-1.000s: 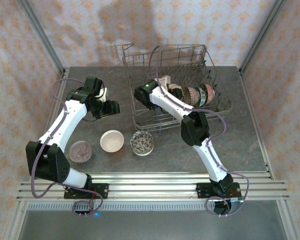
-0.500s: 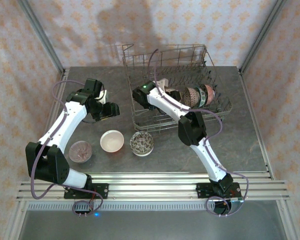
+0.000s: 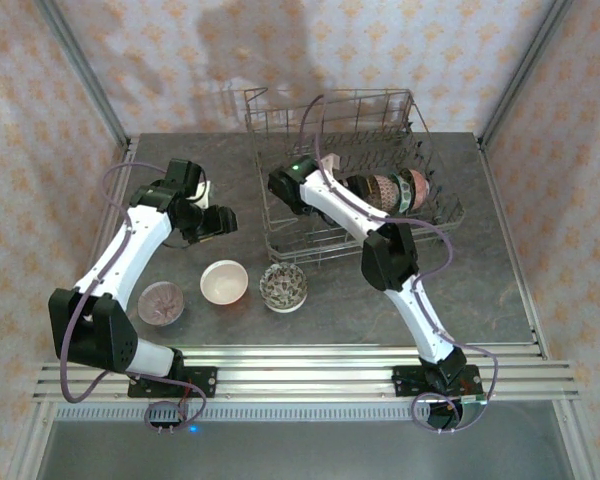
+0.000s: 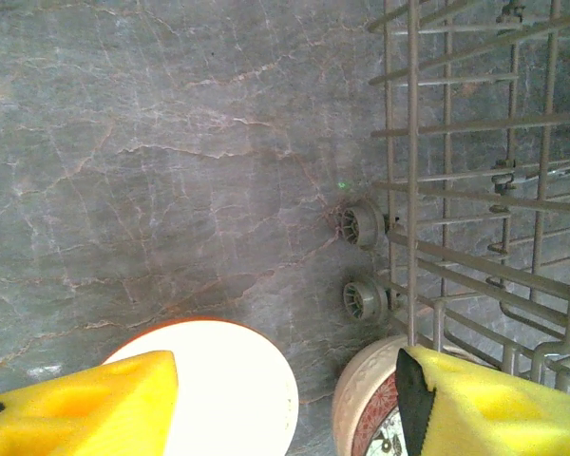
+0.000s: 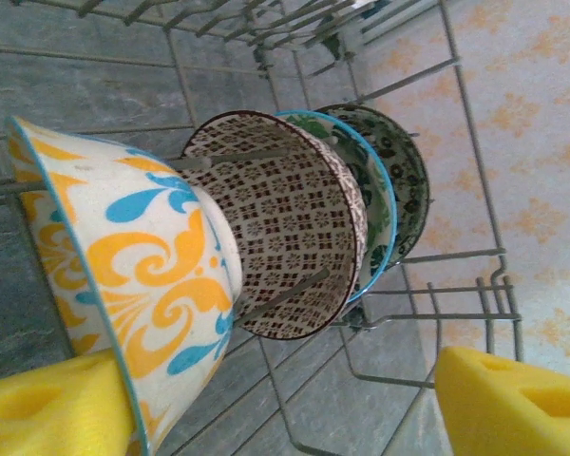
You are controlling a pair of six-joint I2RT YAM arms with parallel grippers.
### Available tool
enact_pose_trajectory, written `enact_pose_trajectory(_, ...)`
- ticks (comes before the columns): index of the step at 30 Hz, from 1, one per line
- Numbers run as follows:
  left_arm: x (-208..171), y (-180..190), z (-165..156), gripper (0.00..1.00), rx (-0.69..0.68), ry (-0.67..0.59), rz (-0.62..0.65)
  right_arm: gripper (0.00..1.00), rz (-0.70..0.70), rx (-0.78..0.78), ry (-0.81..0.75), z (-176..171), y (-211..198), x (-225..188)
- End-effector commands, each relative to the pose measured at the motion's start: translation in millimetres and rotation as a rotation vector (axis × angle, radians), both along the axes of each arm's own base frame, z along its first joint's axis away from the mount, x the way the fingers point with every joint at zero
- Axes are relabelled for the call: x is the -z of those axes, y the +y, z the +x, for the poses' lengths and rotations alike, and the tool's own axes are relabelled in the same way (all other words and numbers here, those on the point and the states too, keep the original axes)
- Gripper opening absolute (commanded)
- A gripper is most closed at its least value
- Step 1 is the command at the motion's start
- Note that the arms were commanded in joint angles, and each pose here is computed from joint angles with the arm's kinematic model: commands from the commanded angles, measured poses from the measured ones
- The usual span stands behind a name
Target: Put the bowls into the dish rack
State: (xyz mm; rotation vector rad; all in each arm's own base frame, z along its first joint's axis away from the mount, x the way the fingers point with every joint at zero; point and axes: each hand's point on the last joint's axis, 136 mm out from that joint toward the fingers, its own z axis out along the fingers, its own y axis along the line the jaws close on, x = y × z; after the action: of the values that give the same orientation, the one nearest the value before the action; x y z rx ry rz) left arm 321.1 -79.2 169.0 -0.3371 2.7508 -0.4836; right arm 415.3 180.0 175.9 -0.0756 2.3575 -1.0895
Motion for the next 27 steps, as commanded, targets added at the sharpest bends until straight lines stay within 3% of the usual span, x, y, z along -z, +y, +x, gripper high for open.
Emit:
enact_pose_trajectory(1,-5,14,-3,0.63,-0.045,-0.016,0.033,0.84,0.119,-0.033,-0.016,-9,5,-29)
enact_pose_trajectory(7,-3,21,-9,0.63,-0.083,-0.002,0.059,0.95,0.183,-0.088,-0.032,-11,5,-51)
enact_pose_trajectory(27,63,63,-82,0.62,-0.272,0.263,0.251,0.97,0.391,-0.242,-0.036,-7,1,-82)
